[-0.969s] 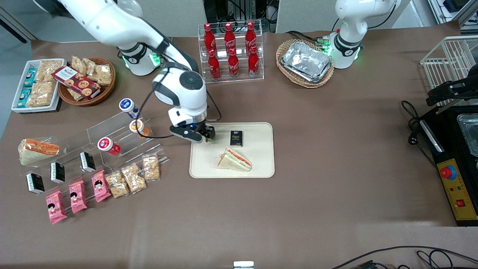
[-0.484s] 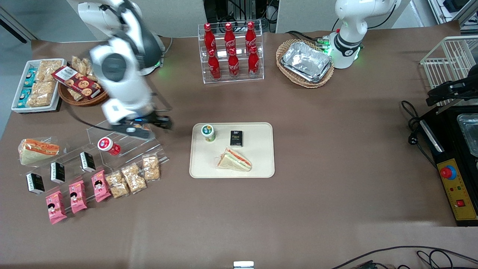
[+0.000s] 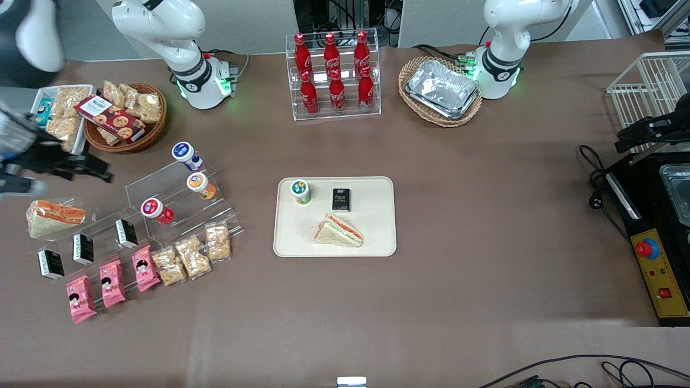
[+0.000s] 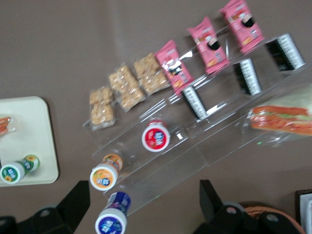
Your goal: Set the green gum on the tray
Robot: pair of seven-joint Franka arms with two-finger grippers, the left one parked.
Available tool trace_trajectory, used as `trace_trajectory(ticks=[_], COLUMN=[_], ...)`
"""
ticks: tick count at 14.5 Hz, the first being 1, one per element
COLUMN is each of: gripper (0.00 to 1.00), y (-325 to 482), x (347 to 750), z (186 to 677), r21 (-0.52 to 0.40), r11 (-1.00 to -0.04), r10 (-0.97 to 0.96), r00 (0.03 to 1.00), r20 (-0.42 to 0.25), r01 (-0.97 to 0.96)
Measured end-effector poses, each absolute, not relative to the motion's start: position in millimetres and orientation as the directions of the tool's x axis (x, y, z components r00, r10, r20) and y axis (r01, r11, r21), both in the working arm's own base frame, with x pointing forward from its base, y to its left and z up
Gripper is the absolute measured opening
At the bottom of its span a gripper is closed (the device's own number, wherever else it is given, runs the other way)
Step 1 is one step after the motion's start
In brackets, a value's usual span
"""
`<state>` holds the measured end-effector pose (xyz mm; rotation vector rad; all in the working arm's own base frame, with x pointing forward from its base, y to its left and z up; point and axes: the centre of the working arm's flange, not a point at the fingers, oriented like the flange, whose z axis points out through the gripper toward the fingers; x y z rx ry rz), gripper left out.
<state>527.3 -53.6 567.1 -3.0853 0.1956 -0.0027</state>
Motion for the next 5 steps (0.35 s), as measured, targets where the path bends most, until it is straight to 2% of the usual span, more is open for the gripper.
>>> trace_trajectory(ticks=[3, 5], gripper=[1.0, 1.0], y=[-73, -72], x=[532, 542], z=[593, 596], r21=[-0.062, -0.058], r11=[-0.988, -0.989], r10=[-0.146, -0.142], r00=[0.988, 0.988], r20=[0.052, 0.06], r01=[-0.142, -0.139])
